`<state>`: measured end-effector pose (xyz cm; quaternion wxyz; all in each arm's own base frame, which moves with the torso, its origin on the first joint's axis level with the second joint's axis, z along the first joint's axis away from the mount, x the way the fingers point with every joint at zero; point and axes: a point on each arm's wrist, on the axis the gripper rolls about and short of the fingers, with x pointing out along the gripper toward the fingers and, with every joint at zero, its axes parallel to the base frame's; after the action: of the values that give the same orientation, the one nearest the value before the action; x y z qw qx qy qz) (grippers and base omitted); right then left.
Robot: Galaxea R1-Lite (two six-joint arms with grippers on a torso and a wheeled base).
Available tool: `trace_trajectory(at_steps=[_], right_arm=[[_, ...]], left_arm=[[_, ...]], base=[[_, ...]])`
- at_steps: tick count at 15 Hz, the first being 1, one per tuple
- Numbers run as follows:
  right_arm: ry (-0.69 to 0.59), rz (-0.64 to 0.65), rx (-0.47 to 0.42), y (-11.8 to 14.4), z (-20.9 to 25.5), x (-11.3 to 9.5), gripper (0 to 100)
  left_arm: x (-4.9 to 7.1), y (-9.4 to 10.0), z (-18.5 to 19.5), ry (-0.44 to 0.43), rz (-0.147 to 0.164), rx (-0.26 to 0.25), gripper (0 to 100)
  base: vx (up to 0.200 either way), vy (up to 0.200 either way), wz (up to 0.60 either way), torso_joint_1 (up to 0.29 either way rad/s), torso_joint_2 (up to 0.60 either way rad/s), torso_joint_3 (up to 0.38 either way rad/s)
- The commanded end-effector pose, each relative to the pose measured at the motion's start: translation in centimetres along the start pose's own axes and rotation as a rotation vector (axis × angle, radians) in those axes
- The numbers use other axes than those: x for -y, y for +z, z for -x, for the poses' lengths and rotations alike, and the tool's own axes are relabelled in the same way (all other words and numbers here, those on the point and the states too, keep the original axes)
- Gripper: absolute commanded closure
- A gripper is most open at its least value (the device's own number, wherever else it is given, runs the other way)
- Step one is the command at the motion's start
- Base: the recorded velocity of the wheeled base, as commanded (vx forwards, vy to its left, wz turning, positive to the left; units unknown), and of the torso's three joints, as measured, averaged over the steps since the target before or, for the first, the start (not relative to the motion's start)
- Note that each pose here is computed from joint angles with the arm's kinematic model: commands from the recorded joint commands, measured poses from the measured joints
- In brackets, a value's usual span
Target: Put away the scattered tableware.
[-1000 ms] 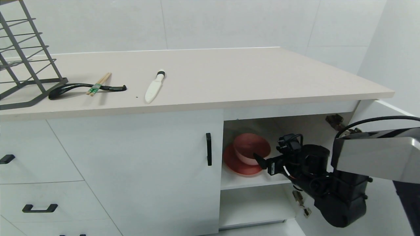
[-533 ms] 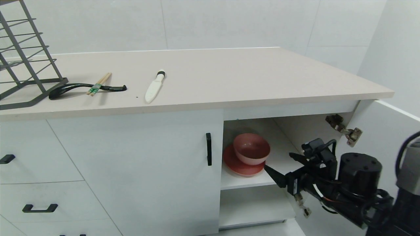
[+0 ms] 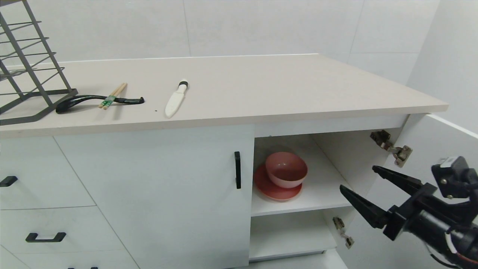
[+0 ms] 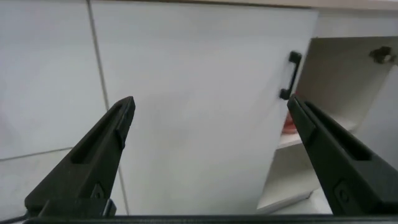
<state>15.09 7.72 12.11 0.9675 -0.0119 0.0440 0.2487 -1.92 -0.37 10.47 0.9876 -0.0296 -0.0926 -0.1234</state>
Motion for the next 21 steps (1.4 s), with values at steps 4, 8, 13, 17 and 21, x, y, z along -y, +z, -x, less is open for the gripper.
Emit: trace_trajectory(at_steps=[4, 8, 13, 17, 21], right_arm=[[-0.138, -0.009, 0.025, 1.2, 7.4, 1.1, 0], [-0.225, -0.015, 0.045, 0.1, 12.0, 0.7, 0], [-0.25, -0.003, 0.08, -1.4, 15.3, -0.1, 0], [-0.33, 0.011, 0.108, -4.5, 17.8, -1.1, 0], [-0.363, 0.015, 0.009, -5.7, 17.9, -1.1, 0]], left_arm=[[0.0, -1.2, 0.4, 0.084, -0.066, -0.07, 0], [-0.2, -2.0, 0.7, 0.195, -0.119, -0.132, 0], [-0.2, -2.1, 0.8, 0.189, -0.18, -0.138, 0], [-0.1, -2.4, 0.8, 0.134, -0.131, -0.156, 0], [-0.1, -2.8, 1.0, 0.145, -0.074, -0.204, 0]], base=[[0.0, 0.0, 0.0, 0.0, 0.0, 0.0], [0.0, 0.0, 0.0, 0.0, 0.0, 0.0], [0.0, 0.0, 0.0, 0.0, 0.0, 0.0], [0.0, 0.0, 0.0, 0.0, 0.0, 0.0], [0.0, 0.0, 0.0, 0.0, 0.0, 0.0]])
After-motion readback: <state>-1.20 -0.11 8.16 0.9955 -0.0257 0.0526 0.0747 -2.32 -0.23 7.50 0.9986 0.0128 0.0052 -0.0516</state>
